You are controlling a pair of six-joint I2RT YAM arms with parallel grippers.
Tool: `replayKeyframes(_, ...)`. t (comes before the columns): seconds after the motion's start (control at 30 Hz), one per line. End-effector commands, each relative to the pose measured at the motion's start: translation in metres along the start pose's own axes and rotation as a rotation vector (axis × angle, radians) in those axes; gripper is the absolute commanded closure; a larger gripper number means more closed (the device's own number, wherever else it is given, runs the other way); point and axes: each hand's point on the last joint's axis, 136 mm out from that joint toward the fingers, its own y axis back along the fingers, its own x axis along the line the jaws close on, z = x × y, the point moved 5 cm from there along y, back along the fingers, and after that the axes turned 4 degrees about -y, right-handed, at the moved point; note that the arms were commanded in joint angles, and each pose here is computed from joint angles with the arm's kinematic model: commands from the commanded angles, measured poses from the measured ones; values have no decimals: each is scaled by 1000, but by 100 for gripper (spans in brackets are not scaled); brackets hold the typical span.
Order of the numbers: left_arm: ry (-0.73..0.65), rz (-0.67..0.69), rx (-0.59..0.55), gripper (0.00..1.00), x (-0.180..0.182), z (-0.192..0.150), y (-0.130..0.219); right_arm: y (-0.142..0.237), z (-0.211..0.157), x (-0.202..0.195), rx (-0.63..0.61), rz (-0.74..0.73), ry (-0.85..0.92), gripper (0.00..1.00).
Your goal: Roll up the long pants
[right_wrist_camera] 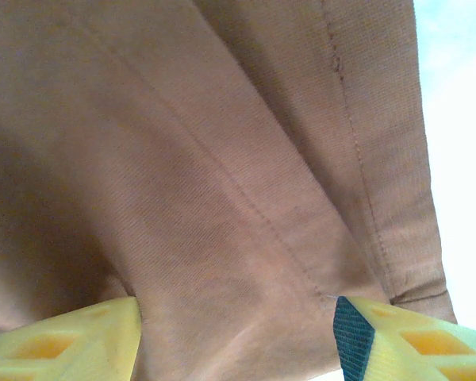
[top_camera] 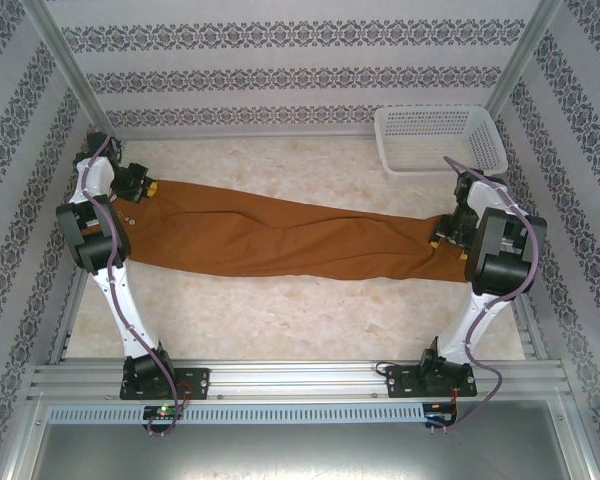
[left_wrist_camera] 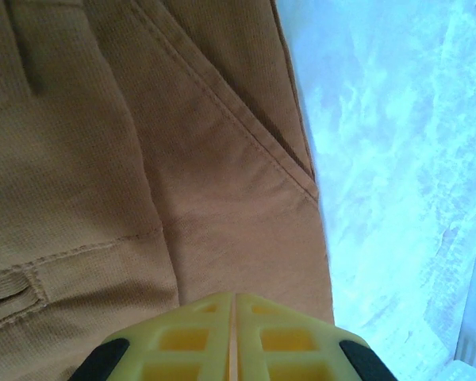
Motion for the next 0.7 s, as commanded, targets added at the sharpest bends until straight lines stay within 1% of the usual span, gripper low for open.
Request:
replayKeyframes(0.0, -3, -18, 1, 90, -4, 4, -7, -5, 2, -9, 15, -70, -13, 33)
replayKeyframes(0.17, -9, -15, -1, 90, -5, 4, -6, -8, 1, -15, 0, -98, -20, 33)
replayKeyframes(0.37, -10, -15, -5, 90, -6, 5, -6, 10, 6, -22, -58, -126, -17, 32)
replayKeyframes(0.47, -8, -14, -2, 90, -6, 5, -9, 7, 8, -28, -42, -149, -14, 32)
replayKeyframes(0.67, -10, -10, 3, 90, -6, 3, -12, -14, 0, -27, 20, -146, -15, 32)
